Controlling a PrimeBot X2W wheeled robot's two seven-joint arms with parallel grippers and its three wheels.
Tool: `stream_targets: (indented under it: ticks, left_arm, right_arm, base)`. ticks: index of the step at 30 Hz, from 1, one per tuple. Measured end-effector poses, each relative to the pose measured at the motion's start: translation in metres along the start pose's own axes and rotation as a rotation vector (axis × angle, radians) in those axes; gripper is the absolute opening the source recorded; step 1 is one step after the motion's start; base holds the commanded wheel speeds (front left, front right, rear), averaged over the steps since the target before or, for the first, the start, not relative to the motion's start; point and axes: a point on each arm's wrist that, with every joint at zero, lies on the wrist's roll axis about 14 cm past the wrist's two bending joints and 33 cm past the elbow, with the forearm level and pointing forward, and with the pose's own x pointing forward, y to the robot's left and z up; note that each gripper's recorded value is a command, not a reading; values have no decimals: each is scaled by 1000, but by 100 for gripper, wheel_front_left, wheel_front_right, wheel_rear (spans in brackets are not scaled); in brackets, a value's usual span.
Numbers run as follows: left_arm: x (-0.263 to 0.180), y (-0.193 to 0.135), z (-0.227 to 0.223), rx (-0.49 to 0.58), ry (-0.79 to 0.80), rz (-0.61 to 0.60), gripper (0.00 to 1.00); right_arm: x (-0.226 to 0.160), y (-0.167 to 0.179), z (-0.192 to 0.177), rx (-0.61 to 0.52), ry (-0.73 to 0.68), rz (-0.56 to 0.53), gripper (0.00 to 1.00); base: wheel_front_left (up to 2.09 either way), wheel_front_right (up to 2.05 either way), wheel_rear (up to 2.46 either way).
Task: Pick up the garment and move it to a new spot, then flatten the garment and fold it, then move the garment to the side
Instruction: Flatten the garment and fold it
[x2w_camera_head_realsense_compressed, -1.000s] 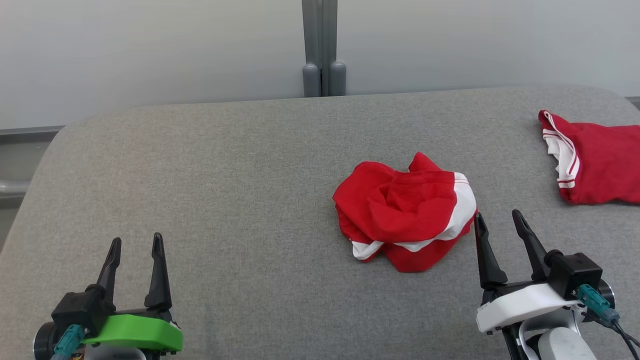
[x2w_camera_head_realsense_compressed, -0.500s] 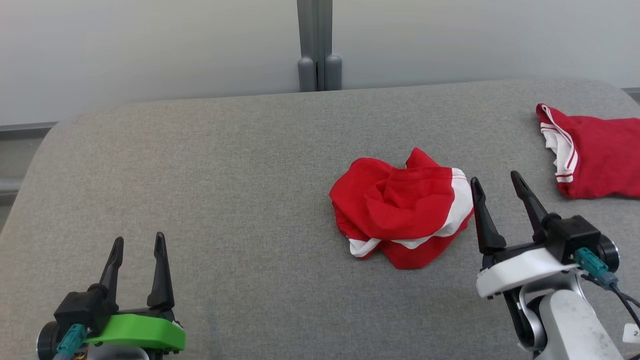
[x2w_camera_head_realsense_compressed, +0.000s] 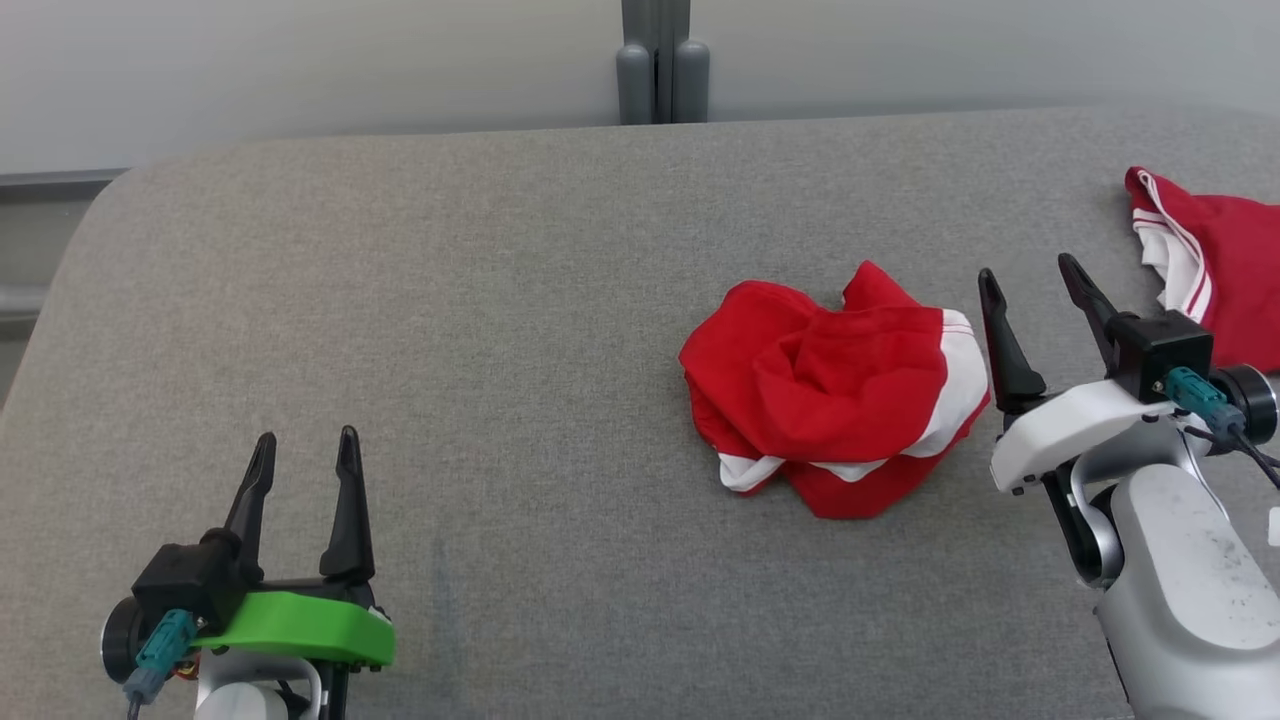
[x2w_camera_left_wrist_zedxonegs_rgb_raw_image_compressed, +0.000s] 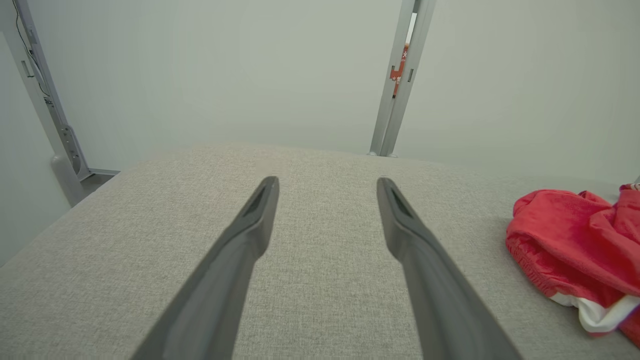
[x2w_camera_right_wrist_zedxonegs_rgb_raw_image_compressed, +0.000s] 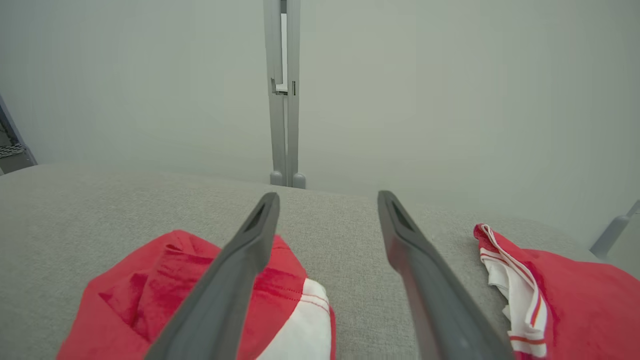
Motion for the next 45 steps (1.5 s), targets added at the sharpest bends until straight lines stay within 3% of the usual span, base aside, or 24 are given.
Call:
stream_targets:
  ticks: [8,17,18,20,21,27,32,38,45]
  left_arm:
    - [8,0,-10,-6,28,-1,100]
    - [13,5,-16,-4,45,8,100]
    - [13,6,-17,-3,49,11,100]
    - [12,7,-17,-4,51,15,100]
    - [12,7,-17,-6,51,16,100]
    - [13,7,-15,-14,43,19,100]
    - [13,0,-15,-21,42,0,100]
    - [17,-18,-16,-31,41,-51,100]
    - [21,-45,-23,-44,60,-126,100]
  right_arm:
    - [14,-2,-58,43,166,-7,100]
    - [18,17,-109,95,312,28,100]
    - [17,21,-113,103,324,34,64]
    - [16,25,-117,116,332,39,7]
    - [15,26,-118,120,331,39,0]
    - [15,21,-105,127,288,26,0]
    - [10,6,-73,130,175,-9,0]
    - [-26,-16,-58,146,110,-89,0]
    - [-84,-40,-78,204,156,-226,0]
  base:
    - [0,0,0]
    - [0,0,0]
    - [0,0,0]
    - [0,0,0]
    - [0,0,0]
    - [0,0,0]
    - [0,0,0]
    - [0,0,0]
    - [0,0,0]
